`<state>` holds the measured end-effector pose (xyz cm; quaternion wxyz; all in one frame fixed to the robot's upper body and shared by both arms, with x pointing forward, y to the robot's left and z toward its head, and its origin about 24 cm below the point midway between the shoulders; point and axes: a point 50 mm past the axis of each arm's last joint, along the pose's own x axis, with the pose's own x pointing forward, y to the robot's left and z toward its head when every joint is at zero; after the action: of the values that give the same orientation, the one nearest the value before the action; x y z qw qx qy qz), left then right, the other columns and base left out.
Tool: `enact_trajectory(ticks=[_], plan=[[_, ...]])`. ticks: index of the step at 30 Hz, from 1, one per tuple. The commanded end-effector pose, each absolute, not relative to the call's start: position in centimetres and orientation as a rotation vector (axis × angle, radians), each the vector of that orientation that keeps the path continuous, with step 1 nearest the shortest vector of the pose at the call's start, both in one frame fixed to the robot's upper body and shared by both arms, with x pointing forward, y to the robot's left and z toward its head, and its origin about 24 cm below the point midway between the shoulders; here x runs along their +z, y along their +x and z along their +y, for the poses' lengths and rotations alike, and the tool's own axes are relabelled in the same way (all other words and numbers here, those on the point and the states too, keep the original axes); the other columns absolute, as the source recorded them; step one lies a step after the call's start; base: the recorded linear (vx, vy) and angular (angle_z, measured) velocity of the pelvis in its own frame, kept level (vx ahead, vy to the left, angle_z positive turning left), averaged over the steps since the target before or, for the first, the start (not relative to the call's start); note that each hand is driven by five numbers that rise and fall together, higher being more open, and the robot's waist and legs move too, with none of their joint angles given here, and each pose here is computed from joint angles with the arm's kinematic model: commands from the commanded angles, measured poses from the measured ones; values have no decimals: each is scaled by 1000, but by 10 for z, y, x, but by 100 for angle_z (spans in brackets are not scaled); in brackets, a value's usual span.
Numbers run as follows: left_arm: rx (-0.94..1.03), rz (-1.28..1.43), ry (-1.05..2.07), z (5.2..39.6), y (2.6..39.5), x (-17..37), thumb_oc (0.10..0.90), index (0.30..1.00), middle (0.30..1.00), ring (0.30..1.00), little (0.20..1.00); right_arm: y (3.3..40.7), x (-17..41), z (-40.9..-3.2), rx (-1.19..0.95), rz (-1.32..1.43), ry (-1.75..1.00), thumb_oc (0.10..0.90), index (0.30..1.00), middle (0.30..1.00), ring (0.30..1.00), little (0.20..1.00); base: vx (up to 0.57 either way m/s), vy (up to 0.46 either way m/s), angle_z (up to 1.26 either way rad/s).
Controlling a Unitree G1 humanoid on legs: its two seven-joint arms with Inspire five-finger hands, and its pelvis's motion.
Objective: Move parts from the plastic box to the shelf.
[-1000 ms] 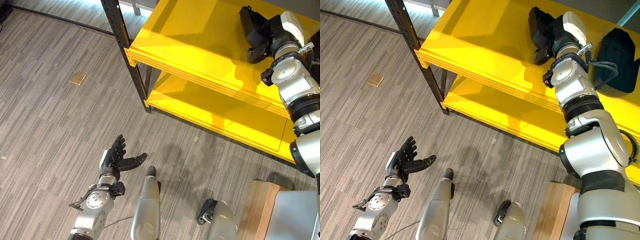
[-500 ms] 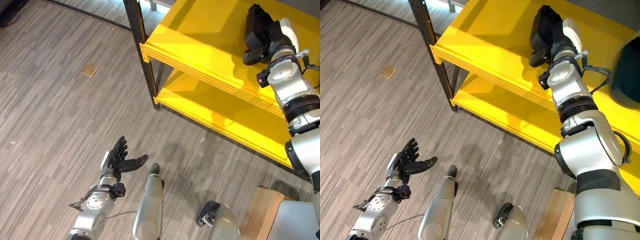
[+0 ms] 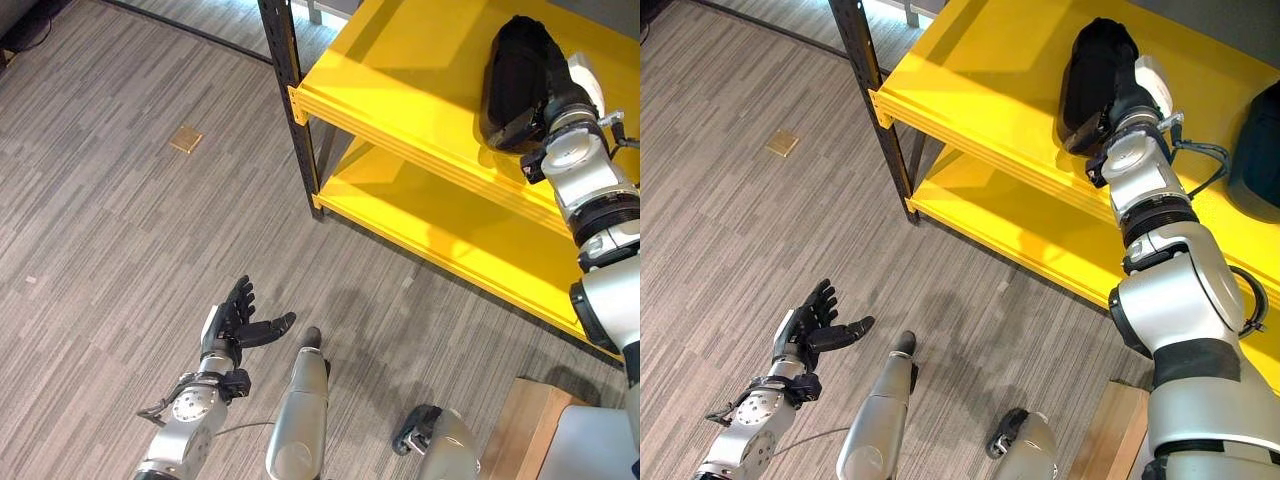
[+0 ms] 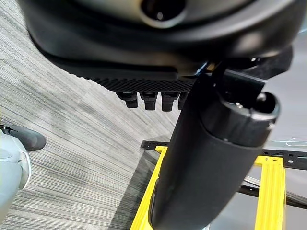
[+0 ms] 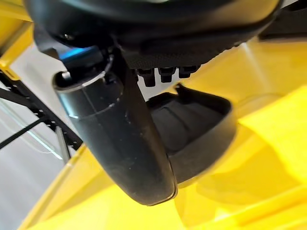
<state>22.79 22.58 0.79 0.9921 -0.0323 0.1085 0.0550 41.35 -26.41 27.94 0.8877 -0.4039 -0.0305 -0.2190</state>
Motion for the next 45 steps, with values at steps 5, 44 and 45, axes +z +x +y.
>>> enact_trajectory(ticks=[5,44,45], plan=[[64,23,-44,224,238,42,900,1000,1000,1000,1000,398,360,-263,-543,-314,-843,900,1000,1000,1000,1000,-2,-1,1],[84,9,18,240,238,50,900,1000,1000,1000,1000,407,327,-177,-192,-502,-808,900,1000,1000,1000,1000,10,29,-6],[84,10,23,240,238,50,900,1000,1000,1000,1000,407,325,-180,-195,-494,-805,900,1000,1000,1000,1000,55,177,-4]])
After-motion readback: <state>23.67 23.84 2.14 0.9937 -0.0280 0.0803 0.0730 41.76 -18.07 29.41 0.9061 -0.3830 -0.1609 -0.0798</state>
